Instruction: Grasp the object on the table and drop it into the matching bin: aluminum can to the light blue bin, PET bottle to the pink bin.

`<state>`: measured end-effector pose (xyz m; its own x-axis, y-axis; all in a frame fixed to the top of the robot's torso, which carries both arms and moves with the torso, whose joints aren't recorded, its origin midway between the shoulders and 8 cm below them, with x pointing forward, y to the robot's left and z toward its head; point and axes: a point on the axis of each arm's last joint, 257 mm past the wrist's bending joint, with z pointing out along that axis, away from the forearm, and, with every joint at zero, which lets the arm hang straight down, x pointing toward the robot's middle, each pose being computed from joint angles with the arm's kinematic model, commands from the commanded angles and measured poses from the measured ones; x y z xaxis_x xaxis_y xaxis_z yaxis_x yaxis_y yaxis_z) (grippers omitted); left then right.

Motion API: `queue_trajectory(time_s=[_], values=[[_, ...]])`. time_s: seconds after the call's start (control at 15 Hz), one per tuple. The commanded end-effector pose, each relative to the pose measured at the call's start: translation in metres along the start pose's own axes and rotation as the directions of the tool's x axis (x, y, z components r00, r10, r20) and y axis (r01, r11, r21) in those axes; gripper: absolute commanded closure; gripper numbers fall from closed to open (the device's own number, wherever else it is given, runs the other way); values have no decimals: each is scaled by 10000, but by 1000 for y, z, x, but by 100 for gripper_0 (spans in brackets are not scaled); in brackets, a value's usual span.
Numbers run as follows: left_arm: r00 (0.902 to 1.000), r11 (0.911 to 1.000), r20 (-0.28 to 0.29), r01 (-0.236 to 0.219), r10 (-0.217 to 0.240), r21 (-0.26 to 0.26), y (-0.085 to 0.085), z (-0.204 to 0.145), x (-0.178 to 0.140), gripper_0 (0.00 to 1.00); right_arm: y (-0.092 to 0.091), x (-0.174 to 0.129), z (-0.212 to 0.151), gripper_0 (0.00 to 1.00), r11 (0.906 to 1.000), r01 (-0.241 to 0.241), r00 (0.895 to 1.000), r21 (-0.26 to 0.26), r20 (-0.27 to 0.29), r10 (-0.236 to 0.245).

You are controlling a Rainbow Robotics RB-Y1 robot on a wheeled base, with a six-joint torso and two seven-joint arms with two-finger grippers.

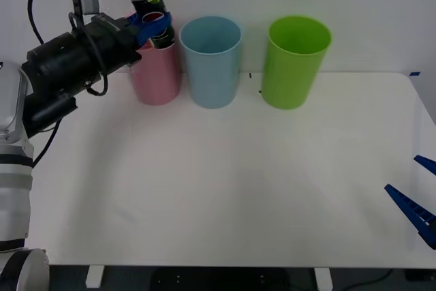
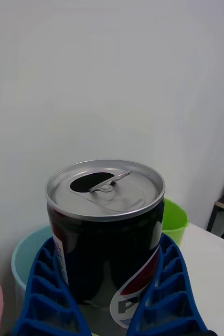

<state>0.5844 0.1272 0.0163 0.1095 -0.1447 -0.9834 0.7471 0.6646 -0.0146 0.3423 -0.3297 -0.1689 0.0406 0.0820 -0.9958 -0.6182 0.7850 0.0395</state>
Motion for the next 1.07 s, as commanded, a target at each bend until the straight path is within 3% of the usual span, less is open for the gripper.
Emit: queue_trajectory(time_s=[0.07,0.27,0.6,0.73,1.07], values=[[9995,10000,-323,-12,11,-52,14,31,-4,100,0,0,0,0,10000,0,10000,0,0,0],[9982,9997,-594,1,-16,-255,22,64,-4,100,0,0,0,0,10000,0,10000,0,0,0],[9988,9926,-391,-332,288,-1171,27,108,-10,100,0,0,0,0,10000,0,10000,0,0,0],[9986,9848,-279,-486,446,-1670,27,120,-7,100,0,0,0,0,10000,0,10000,0,0,0],[9938,9525,-308,-1115,1072,-2833,28,144,-4,100,0,0,0,0,10000,0,10000,0,0,0]])
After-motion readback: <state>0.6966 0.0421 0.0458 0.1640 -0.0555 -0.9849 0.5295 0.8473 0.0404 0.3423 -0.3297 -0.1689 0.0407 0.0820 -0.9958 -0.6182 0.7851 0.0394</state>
